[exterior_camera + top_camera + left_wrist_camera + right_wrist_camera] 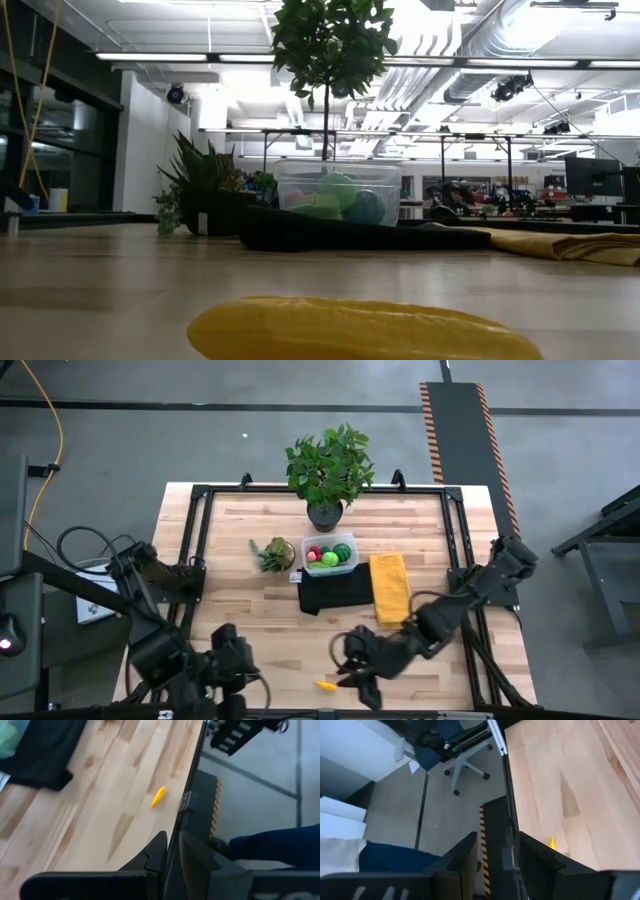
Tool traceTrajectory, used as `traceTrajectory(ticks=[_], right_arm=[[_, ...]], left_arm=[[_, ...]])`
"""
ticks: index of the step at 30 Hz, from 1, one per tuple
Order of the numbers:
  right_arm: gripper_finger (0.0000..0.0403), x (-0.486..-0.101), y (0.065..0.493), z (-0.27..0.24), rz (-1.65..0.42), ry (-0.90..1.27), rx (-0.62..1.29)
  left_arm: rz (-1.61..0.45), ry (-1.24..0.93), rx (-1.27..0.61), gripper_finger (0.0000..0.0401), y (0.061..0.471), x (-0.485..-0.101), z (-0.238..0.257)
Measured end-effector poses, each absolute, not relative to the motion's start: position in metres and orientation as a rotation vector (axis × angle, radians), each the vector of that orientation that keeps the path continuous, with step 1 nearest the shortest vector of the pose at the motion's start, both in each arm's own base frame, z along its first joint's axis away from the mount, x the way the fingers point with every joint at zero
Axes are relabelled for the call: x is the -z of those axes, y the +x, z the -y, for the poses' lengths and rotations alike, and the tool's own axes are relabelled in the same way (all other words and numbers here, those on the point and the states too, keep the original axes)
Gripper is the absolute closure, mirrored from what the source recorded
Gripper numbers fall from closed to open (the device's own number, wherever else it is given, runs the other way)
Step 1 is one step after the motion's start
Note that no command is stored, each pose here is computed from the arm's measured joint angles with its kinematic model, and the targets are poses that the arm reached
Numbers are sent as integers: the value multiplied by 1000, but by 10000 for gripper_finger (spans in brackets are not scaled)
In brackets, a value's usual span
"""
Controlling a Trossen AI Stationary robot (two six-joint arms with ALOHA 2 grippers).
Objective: Pick and placing Produce into tupperware
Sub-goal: Put the baby corn into the transparent bin
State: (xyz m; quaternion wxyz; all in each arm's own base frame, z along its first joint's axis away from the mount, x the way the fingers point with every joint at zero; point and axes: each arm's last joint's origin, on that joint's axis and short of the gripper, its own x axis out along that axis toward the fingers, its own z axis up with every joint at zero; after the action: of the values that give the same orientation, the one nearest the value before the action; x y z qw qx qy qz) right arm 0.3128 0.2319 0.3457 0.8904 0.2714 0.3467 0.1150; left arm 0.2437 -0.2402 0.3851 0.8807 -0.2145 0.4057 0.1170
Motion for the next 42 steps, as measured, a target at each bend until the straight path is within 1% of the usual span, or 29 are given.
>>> traceTrajectory(ticks=[4, 9, 13, 17, 20, 26, 32, 42], right_arm=[[279, -336, 333, -226, -768, 554, -192], [279, -343, 360, -224, -852, 461, -140], [279, -344, 376, -226, -930, 353, -67], [279, -341, 388, -231, -981, 320, -42], [279, -330, 395, -238, -1031, 304, -27], [279, -290, 398, -246, -1181, 321, -12], [279, -277, 400, -248, -1184, 331, -9], [279, -246, 406, -251, -1216, 382, -87]], left_arm=[[-865, -429, -284, 359, 230, -382, 245], [-868, -371, -299, 359, 218, -381, 249], [-882, -359, -315, 359, 216, -380, 247], [-885, -340, -325, 359, 216, -379, 246], [-894, -323, -332, 359, 214, -379, 245], [-899, -294, -350, 359, 213, -378, 242], [-908, -278, -360, 359, 212, -378, 240], [-925, -251, -375, 359, 210, -377, 238]])
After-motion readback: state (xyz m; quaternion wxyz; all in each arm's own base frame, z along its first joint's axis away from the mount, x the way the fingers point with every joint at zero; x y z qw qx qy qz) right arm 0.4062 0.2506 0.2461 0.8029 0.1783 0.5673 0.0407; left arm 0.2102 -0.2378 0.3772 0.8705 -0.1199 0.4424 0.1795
